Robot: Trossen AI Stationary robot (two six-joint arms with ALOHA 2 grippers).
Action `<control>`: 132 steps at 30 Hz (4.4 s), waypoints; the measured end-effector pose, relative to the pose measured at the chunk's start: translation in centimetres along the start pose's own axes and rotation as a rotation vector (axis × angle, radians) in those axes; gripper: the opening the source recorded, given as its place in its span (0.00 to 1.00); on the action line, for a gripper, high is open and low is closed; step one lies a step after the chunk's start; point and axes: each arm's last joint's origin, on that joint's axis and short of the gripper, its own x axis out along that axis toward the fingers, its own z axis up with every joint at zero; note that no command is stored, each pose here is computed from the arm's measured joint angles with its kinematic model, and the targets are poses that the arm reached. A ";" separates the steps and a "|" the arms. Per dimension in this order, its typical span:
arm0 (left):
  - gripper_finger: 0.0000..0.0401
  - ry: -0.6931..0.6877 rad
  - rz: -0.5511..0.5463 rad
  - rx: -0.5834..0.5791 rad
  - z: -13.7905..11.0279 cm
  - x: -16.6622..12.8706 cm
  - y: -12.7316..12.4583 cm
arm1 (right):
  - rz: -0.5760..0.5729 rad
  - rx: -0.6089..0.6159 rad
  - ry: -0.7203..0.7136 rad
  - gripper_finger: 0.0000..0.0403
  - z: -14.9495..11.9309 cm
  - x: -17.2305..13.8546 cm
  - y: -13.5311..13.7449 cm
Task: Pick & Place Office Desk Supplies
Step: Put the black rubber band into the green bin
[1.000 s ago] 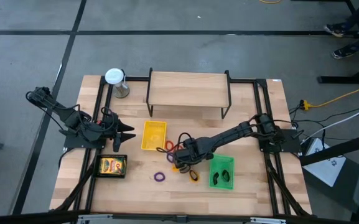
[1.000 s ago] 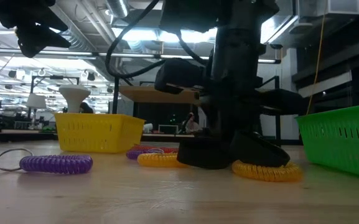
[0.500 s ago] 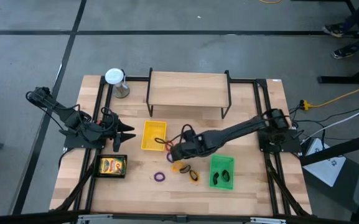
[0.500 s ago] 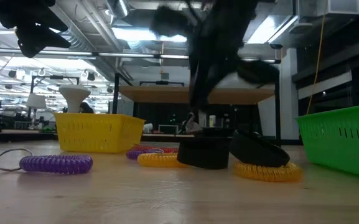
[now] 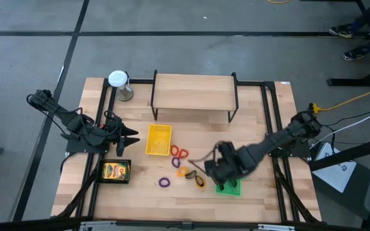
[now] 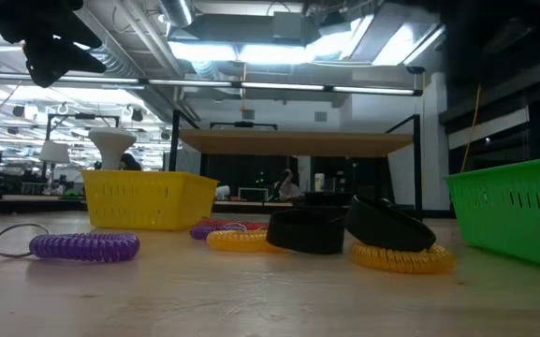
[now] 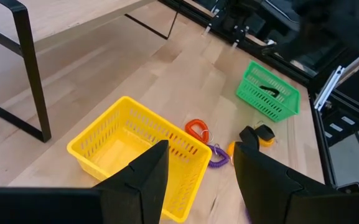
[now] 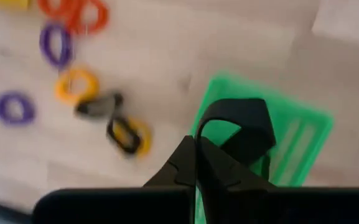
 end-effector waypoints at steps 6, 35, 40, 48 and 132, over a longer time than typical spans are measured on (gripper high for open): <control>0.44 -0.004 -0.004 -0.003 0.0 0.0 0.0 | 0.037 0.112 0.067 0.00 -3.7 3.5 -1.3; 0.44 0.009 -0.018 -0.005 0.0 0.0 -0.1 | 0.189 0.194 0.053 0.55 -3.4 4.2 -0.2; 0.44 0.009 -0.017 -0.005 0.0 0.0 -0.1 | 0.278 0.020 -0.014 0.51 -0.9 2.8 2.2; 0.44 0.008 -0.017 -0.008 0.0 0.0 -0.1 | 0.293 -0.449 -0.041 0.48 3.4 3.9 4.1; 0.44 0.020 0.032 0.000 -0.3 0.1 0.2 | -0.003 -0.312 0.074 0.00 -2.0 -0.2 -3.4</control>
